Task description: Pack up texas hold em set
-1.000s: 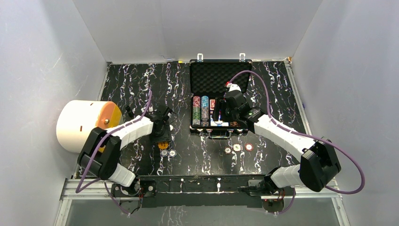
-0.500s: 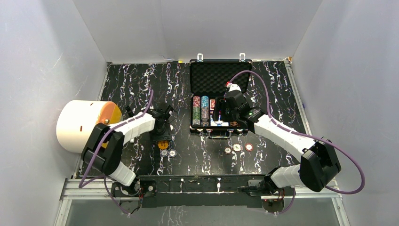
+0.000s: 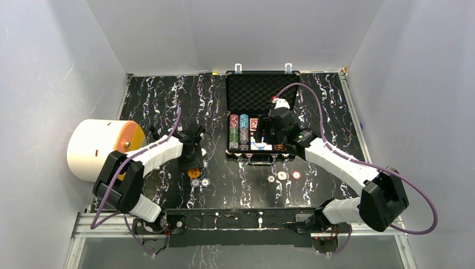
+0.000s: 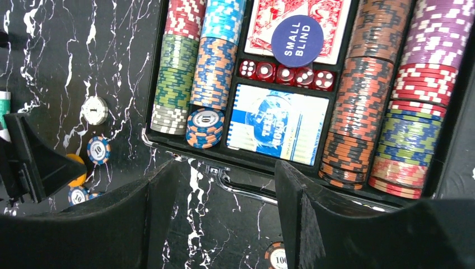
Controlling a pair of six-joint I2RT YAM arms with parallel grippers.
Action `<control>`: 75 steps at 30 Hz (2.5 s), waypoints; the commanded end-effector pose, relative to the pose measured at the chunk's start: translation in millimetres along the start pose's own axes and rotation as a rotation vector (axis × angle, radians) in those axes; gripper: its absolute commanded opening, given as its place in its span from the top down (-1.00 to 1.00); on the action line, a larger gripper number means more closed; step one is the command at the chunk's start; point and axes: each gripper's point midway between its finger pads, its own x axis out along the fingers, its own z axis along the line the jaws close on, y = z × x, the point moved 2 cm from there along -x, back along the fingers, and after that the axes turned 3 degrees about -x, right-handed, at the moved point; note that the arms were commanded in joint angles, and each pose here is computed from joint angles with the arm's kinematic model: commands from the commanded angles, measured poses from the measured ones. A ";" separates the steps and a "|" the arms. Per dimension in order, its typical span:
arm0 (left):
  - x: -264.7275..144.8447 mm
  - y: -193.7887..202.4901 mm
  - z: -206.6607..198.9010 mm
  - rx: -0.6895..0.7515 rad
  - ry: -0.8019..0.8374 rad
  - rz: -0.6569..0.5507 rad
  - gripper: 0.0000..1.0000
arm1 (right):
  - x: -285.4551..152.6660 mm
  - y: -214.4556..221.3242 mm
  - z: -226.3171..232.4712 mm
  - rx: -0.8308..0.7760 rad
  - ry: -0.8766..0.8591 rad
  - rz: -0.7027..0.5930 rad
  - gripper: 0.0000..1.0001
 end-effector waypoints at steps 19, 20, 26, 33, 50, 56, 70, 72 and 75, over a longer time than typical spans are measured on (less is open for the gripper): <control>-98.2 -73.4 -205.4 0.225 0.441 -0.210 0.18 | -88.4 -46.0 -61.3 0.241 0.252 -0.425 -0.44; -98.4 -75.6 -216.8 0.235 0.457 -0.213 0.18 | -94.1 -46.9 -65.7 0.256 0.269 -0.445 -0.44; -81.2 -76.8 -262.9 0.303 0.477 -0.201 0.19 | -121.4 -45.9 -87.0 0.324 0.339 -0.531 -0.44; -67.1 -73.0 -290.8 0.332 0.497 -0.162 0.19 | -140.4 -45.0 -97.7 0.358 0.355 -0.590 -0.44; -66.7 -60.6 -294.5 0.386 0.506 -0.085 -0.18 | -137.6 -43.6 -98.0 0.336 0.364 -0.575 -0.47; -97.3 -83.6 -284.2 0.366 0.482 -0.204 -0.25 | -136.4 -45.4 -94.0 0.305 0.352 -0.558 -0.50; -196.5 -102.3 -123.6 0.198 0.443 -0.696 -0.81 | -82.7 47.7 -49.5 0.161 0.146 0.046 -0.66; -196.7 -91.8 -100.8 0.193 0.442 -0.725 -0.88 | -82.5 58.4 -38.2 0.172 0.064 0.091 -0.68; -186.0 -70.8 -78.2 0.186 0.464 -0.720 -0.97 | -78.4 61.0 -28.2 0.175 0.007 0.110 -0.67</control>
